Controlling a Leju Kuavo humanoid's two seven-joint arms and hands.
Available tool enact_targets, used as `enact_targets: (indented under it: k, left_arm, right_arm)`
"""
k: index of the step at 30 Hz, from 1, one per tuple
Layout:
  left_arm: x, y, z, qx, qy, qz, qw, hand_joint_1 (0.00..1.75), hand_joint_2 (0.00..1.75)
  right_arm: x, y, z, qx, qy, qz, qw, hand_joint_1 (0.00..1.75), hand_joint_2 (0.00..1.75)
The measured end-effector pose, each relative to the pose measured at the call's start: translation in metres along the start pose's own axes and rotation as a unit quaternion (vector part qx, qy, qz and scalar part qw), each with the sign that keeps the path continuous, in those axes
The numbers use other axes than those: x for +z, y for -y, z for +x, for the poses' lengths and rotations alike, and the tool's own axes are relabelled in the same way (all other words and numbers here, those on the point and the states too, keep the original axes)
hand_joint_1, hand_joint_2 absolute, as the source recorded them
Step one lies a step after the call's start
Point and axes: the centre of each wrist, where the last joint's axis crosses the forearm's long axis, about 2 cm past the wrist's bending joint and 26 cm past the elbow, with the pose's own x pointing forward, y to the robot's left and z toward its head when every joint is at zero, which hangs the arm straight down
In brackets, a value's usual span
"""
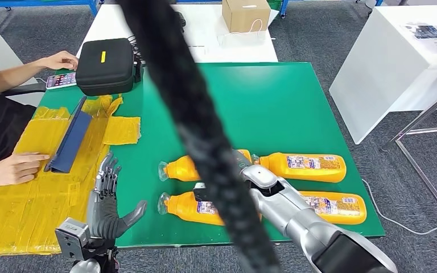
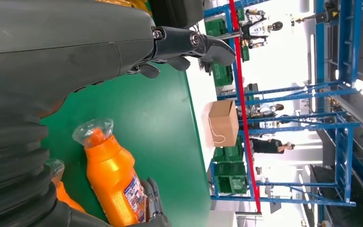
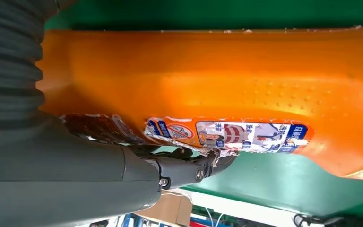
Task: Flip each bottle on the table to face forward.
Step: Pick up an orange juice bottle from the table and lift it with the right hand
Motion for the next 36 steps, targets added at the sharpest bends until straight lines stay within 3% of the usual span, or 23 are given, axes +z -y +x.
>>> enact_targets:
  k: [1, 4, 5, 9, 24, 29, 36]
  left_arm:
    - [0.0, 0.0, 0.0, 0.0, 0.0, -0.001, 1.0, 0.0, 1.75]
    - [0.0, 0.001, 0.0, 0.001, -0.001, -0.002, 1.0, 0.0, 1.75]
    - [0.0, 0.001, 0.0, 0.001, -0.001, -0.001, 1.0, 0.0, 1.75]
    - [0.0, 0.003, 0.0, 0.002, 0.0, 0.0, 1.0, 0.0, 1.75]
    - [-0.001, 0.005, 0.0, 0.002, -0.003, 0.004, 1.0, 0.0, 1.75]
    - [-0.001, 0.01, 0.001, 0.001, -0.01, -0.01, 1.0, 0.0, 1.75]
    - [-0.002, 0.021, 0.002, 0.011, -0.016, -0.025, 1.0, 0.0, 1.75]
  right_arm:
    - [-0.001, 0.001, 0.0, 0.002, -0.001, 0.002, 1.0, 0.31, 1.75]
    - [-0.003, 0.002, 0.0, 0.012, -0.008, 0.009, 1.0, 1.17, 1.75]
    - [-0.004, 0.002, 0.0, 0.016, -0.012, 0.01, 1.0, 1.35, 1.75]
    - [-0.006, 0.002, 0.002, 0.026, -0.025, 0.008, 0.999, 1.71, 1.75]
    - [-0.008, 0.002, 0.01, 0.065, -0.046, -0.053, 0.995, 1.75, 1.75]
    - [0.005, -0.005, 0.03, 0.048, -0.022, -0.216, 0.975, 1.75, 1.75]
    - [0.045, 0.007, 0.068, -0.117, 0.055, -0.425, 0.896, 1.75, 1.75]
